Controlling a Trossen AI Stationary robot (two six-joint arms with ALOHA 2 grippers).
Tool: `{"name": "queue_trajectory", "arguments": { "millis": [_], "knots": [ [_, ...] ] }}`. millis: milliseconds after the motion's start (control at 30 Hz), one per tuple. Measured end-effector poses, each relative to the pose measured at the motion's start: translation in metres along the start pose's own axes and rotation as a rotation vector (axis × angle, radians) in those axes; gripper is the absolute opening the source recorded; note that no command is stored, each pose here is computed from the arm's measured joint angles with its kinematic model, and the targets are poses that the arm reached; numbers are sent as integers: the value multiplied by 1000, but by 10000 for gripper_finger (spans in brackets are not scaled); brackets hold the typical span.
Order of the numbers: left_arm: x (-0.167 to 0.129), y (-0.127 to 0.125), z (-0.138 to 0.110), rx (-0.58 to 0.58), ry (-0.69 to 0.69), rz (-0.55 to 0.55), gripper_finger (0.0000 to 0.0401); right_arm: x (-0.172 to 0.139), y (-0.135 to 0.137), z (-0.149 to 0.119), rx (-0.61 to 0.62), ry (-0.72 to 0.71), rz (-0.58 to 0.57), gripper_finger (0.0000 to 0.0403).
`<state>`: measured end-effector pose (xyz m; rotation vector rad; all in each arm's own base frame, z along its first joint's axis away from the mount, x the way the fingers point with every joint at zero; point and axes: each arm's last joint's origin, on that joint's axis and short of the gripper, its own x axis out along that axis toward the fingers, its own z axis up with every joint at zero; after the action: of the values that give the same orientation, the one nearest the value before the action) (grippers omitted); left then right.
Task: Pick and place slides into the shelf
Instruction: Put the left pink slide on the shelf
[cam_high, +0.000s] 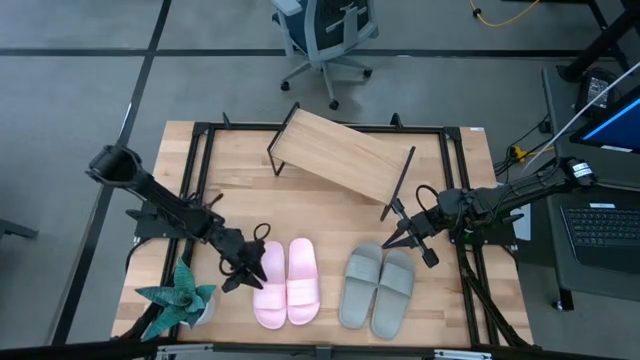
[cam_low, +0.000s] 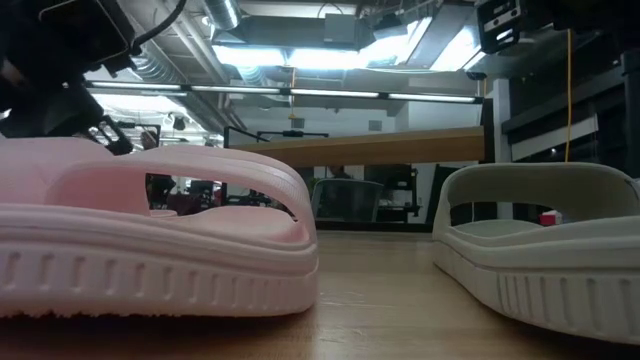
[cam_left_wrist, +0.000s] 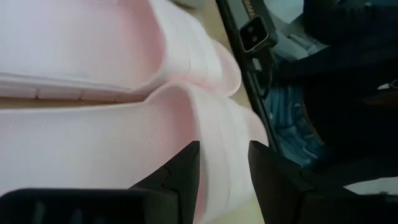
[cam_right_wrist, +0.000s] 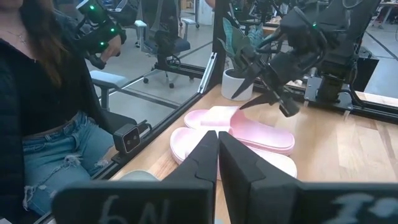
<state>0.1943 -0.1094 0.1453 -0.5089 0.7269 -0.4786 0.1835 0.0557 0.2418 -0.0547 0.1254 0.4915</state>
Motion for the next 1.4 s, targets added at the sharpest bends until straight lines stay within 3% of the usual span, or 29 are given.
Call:
{"name": "queue_trajectory", "arguments": {
  "millis": [200, 433, 800, 1100, 1400],
  "knots": [
    [12, -9, 7, 46, 21, -9, 128, 0, 0, 0, 0, 1, 0, 17],
    [22, -4, 7, 51, 58, 26, 128, 0, 0, 0, 0, 0, 0, 17],
    [15, -9, 15, 54, 20, -26, 128, 0, 0, 0, 1, 1, 0, 17],
    [13, 3, 10, 51, 74, 86, 128, 0, 0, 0, -1, 1, 0, 17],
    [11, 7, 14, 35, 76, 71, 128, 0, 0, 0, 0, 1, 0, 17]
  ]
}}
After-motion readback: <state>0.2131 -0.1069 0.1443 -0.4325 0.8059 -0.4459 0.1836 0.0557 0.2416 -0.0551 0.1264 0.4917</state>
